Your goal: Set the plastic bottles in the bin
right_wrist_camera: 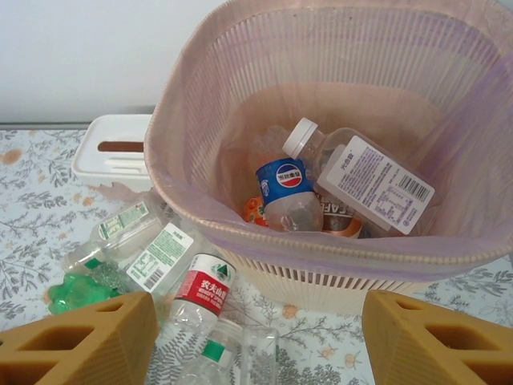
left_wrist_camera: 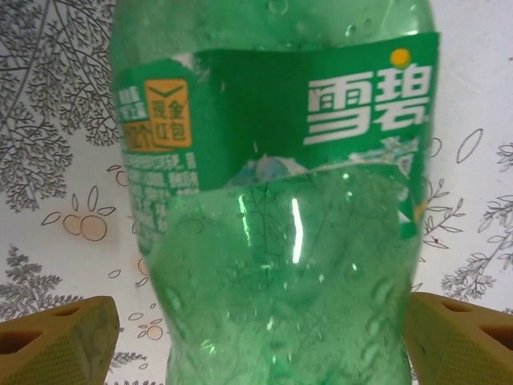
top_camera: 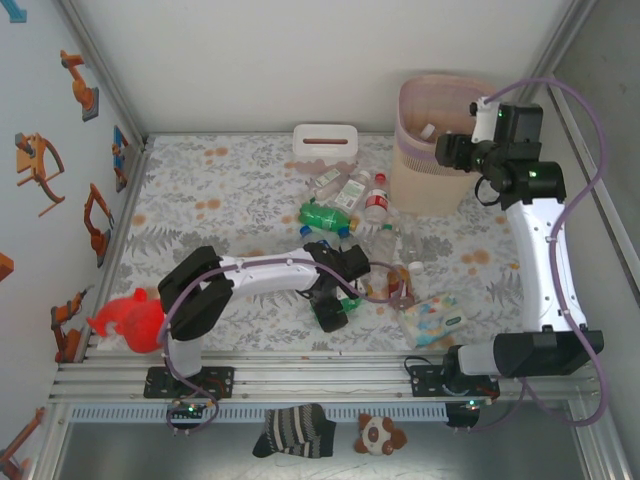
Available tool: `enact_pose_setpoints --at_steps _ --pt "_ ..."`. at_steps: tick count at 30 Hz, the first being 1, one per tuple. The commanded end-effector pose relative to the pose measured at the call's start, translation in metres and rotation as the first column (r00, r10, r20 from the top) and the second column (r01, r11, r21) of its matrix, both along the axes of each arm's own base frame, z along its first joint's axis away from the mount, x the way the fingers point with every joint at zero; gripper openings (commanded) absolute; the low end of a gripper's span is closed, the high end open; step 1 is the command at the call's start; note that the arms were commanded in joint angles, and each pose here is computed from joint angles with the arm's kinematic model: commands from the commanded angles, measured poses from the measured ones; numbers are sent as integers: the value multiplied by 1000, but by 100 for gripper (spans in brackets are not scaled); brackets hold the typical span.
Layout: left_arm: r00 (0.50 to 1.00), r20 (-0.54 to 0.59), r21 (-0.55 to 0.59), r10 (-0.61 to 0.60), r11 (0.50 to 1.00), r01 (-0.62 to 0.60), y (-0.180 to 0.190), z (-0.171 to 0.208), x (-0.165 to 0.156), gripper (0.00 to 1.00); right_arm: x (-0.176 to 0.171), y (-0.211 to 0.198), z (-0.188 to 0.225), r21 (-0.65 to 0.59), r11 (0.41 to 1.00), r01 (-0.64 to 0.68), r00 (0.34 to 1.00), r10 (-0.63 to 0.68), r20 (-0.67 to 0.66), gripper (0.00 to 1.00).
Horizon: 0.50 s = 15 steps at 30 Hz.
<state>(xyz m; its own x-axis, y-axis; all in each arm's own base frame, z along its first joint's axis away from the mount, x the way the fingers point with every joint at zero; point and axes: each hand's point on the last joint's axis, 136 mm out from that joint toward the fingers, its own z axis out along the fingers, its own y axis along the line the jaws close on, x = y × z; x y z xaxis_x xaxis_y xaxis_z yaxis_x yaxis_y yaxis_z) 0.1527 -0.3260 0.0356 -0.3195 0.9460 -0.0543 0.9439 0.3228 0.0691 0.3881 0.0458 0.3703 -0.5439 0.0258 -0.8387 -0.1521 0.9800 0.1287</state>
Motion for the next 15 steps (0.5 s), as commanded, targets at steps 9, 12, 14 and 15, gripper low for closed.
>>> enact_pose_setpoints --at_steps 9,12,14,15 --pt "1000 -10 80 3 997 -2 7 -8 0 83 -5 5 10 34 999 -20 999 19 34 67" --pt "1000 -17 88 -7 996 9 9 -8 -1 78 -6 6 13 36 999 -24 999 22 37 67" --pt "1000 -27 87 -15 996 17 10 -8 -3 75 -6 6 16 37 999 -23 999 22 42 67" --pt "999 -30 84 -18 996 21 9 -8 -4 74 -7 6 16 39 999 -23 999 21 44 67"
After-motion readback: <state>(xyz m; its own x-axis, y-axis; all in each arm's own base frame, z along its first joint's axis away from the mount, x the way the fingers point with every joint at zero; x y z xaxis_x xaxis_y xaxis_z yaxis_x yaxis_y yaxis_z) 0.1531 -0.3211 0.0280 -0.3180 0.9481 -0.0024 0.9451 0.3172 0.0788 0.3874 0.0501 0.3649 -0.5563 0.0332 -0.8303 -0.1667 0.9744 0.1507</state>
